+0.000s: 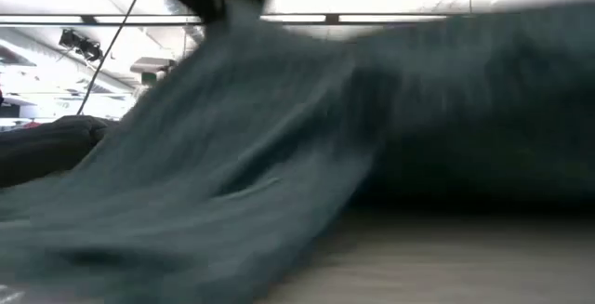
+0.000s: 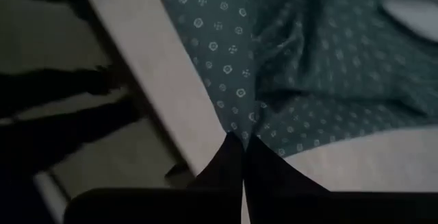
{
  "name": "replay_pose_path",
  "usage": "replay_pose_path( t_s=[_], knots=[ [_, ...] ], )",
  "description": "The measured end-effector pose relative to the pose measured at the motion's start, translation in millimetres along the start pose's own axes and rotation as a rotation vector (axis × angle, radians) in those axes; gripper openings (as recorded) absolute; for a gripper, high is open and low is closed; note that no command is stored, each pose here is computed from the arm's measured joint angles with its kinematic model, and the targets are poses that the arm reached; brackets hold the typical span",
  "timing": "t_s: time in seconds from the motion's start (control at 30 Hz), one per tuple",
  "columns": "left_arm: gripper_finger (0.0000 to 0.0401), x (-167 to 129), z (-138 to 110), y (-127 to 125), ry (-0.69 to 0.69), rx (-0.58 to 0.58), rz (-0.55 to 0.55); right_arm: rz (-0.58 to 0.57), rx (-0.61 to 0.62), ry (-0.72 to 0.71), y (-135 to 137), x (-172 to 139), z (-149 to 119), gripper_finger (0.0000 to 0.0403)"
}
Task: Fold Laundry from Bin
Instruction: Fold the green polo shirt on the table
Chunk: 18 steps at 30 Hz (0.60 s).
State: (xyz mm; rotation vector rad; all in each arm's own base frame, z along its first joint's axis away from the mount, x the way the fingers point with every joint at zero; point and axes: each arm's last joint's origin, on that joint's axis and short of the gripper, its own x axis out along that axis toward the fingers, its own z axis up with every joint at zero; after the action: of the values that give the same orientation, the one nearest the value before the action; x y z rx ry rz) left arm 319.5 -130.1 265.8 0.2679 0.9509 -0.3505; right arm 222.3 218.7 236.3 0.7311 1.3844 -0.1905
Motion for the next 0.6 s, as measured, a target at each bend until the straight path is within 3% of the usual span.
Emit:
replay_pose_path(
  t_s=[0.3, 0.47, 0.6],
  knots=[
    [0.0001, -134, 46, -2, -0.225, -0.009, 0.031, 0.191, -0.018, -0.103, 6, -115, -11, 0.0002],
    [0.0001, -200, 62, -4, -0.430, -0.044, 0.013, 0.310, -0.124, -0.191, 11, -175, -12, 0.0002],
    [0.0001, -244, 72, -3, -0.597, -0.050, 0.024, 0.326, -0.213, -0.277, 4, -217, -12, 0.0001]
  ],
)
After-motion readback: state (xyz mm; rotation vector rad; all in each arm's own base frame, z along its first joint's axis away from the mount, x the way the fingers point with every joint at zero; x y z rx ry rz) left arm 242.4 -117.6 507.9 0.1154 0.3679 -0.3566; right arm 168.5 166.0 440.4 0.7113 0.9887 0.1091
